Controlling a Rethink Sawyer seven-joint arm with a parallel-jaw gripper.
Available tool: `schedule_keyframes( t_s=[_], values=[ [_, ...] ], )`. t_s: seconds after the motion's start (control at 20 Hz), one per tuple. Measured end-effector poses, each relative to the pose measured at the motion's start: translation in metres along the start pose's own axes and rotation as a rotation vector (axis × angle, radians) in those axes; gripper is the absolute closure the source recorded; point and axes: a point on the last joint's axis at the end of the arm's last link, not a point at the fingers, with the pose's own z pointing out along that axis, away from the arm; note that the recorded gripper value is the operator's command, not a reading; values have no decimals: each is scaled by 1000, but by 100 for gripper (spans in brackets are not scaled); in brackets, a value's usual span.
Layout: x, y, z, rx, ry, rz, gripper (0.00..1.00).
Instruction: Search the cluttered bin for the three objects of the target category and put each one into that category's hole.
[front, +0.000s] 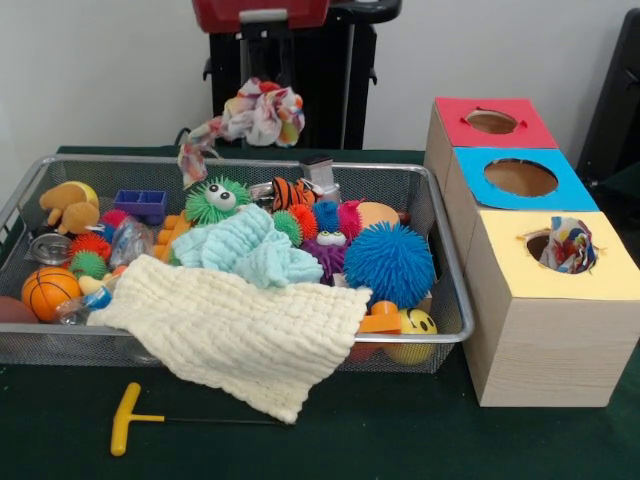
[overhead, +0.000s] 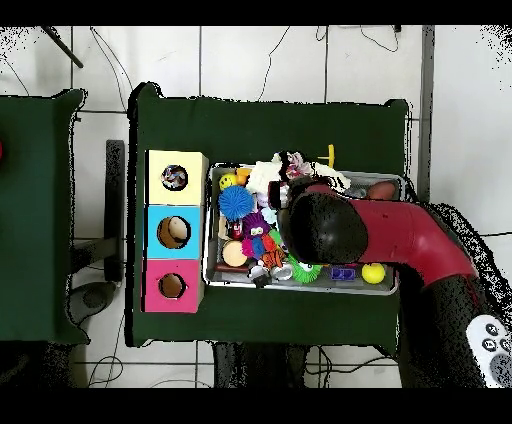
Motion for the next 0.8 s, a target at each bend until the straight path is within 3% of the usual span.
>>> schedule_keyframes(
  t_s=[0.45,0.6,0.8],
  values=[
    [-7,61,-26,-2,-1,-30,100],
    [-2,93,-26,-9,17,-50,100],
    [1,116,-23,-6,31,-66,100]
  ],
)
